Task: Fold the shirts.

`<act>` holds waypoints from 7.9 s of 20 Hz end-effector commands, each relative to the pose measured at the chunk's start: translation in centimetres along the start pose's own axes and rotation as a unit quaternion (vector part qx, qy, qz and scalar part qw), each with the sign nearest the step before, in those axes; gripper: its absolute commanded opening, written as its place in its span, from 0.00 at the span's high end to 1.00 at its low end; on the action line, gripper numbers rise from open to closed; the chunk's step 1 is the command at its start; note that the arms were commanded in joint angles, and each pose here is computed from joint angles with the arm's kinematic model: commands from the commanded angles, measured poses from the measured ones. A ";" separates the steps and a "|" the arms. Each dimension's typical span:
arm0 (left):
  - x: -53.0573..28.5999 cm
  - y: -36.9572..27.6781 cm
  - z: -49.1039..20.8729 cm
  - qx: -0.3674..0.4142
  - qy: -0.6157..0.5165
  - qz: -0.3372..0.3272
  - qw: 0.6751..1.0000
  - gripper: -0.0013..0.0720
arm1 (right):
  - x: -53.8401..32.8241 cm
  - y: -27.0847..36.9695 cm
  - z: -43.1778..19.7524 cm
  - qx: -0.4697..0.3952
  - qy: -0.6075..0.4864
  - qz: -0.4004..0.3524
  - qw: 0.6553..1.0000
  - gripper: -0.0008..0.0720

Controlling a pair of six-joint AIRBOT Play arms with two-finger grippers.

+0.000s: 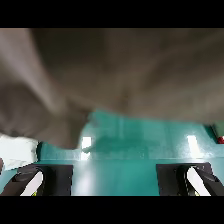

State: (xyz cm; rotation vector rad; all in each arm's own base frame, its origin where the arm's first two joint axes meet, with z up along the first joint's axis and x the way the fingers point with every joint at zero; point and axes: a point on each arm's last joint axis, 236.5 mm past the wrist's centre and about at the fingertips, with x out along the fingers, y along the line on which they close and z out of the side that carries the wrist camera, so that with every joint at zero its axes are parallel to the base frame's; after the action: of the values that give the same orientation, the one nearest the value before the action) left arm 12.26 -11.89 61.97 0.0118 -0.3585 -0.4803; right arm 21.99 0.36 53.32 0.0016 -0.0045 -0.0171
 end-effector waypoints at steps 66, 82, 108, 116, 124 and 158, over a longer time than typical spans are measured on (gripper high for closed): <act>-23.0 -2.2 -62.8 -0.427 0.747 0.136 0.491 0.25 | 18.8 2.9 -46.5 0.120 0.604 0.107 0.780 0.42; -21.7 -2.0 -67.2 -0.478 0.679 0.197 0.521 0.25 | 18.8 2.9 -46.5 0.120 0.604 0.107 0.780 0.42; -12.3 -0.6 -58.9 -0.438 0.627 0.059 0.642 0.95 | 0.2 -1.9 -59.7 0.230 0.733 0.040 0.639 0.42; -12.5 -0.8 -58.8 -0.439 0.630 0.056 0.639 0.95 | -1.2 1.4 -62.0 0.186 0.753 0.074 0.627 0.48; -9.4 1.7 -57.2 -0.415 0.590 0.073 0.688 0.95 | 4.2 1.5 -55.1 0.179 0.663 0.096 0.720 0.97; 5.9 15.9 -58.6 -0.379 0.434 0.161 0.802 0.95 | 22.9 -0.5 -53.3 0.206 0.636 0.138 0.731 0.19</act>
State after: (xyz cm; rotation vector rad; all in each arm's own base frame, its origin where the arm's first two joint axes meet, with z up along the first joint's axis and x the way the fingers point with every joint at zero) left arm 44.90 -3.14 9.44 -0.6213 0.7126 -0.1275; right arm 47.39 1.28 0.58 0.4275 1.2984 0.2748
